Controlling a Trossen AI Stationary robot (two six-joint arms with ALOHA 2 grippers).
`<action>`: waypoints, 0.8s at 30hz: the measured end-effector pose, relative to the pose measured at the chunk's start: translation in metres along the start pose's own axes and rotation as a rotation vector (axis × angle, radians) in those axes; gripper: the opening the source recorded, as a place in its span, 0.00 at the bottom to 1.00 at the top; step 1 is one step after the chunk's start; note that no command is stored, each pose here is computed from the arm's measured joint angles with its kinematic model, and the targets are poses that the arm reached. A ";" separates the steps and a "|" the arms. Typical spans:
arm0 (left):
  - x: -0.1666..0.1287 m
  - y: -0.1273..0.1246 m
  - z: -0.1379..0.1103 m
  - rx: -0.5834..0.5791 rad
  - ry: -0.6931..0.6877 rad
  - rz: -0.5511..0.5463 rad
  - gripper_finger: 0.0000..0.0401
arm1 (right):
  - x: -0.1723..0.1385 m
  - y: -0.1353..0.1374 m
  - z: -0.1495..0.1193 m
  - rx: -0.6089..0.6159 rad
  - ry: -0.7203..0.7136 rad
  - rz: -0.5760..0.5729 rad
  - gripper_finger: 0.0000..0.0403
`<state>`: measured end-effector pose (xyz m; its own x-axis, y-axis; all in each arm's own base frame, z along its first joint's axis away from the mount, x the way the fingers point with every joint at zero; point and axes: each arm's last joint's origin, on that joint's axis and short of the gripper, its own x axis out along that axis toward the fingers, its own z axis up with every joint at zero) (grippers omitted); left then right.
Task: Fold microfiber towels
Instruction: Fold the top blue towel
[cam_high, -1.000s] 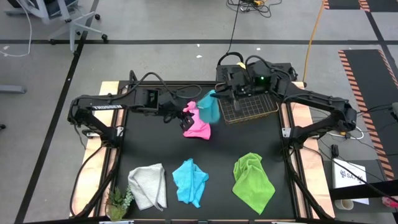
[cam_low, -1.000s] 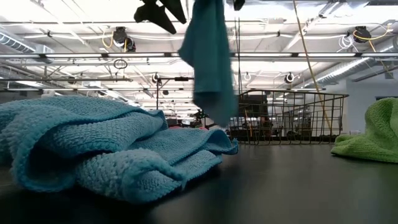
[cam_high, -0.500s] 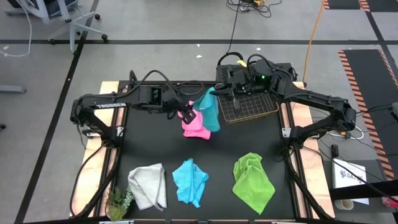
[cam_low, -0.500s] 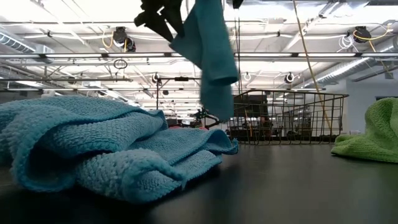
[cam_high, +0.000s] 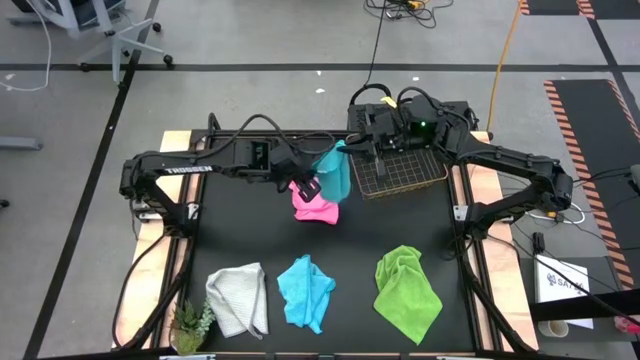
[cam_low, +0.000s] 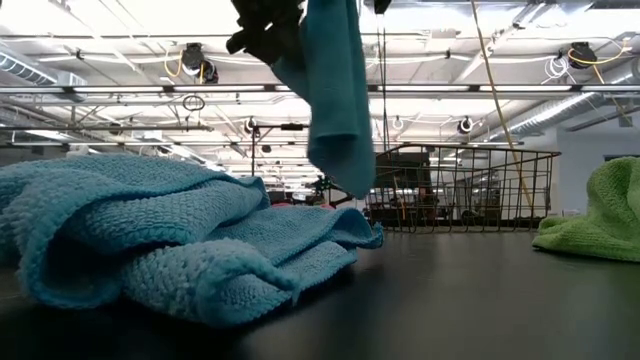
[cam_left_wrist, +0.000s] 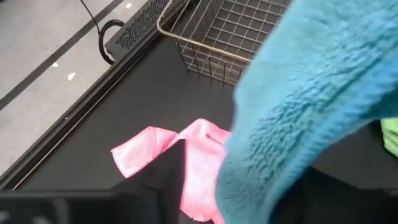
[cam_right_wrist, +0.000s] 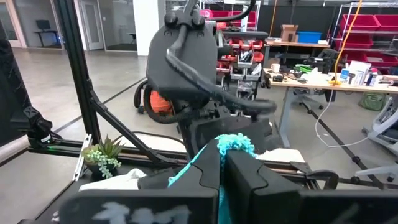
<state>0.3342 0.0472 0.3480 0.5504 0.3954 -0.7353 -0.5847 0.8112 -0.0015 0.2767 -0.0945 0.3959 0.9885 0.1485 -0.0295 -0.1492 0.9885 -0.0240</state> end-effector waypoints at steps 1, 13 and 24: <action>-0.001 0.000 0.000 0.008 -0.002 -0.001 0.29 | 0.000 0.000 0.000 0.005 0.002 0.000 0.00; -0.057 0.035 -0.013 0.028 0.035 0.104 0.01 | -0.001 0.007 -0.017 0.234 0.154 0.193 0.00; -0.110 0.059 -0.015 -0.017 -0.147 0.160 0.01 | -0.007 -0.012 -0.019 0.174 0.137 0.124 0.00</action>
<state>0.2301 0.0446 0.4187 0.5304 0.5780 -0.6201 -0.6809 0.7262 0.0945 0.2711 -0.1076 0.3779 0.9484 0.2756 -0.1567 -0.2510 0.9547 0.1599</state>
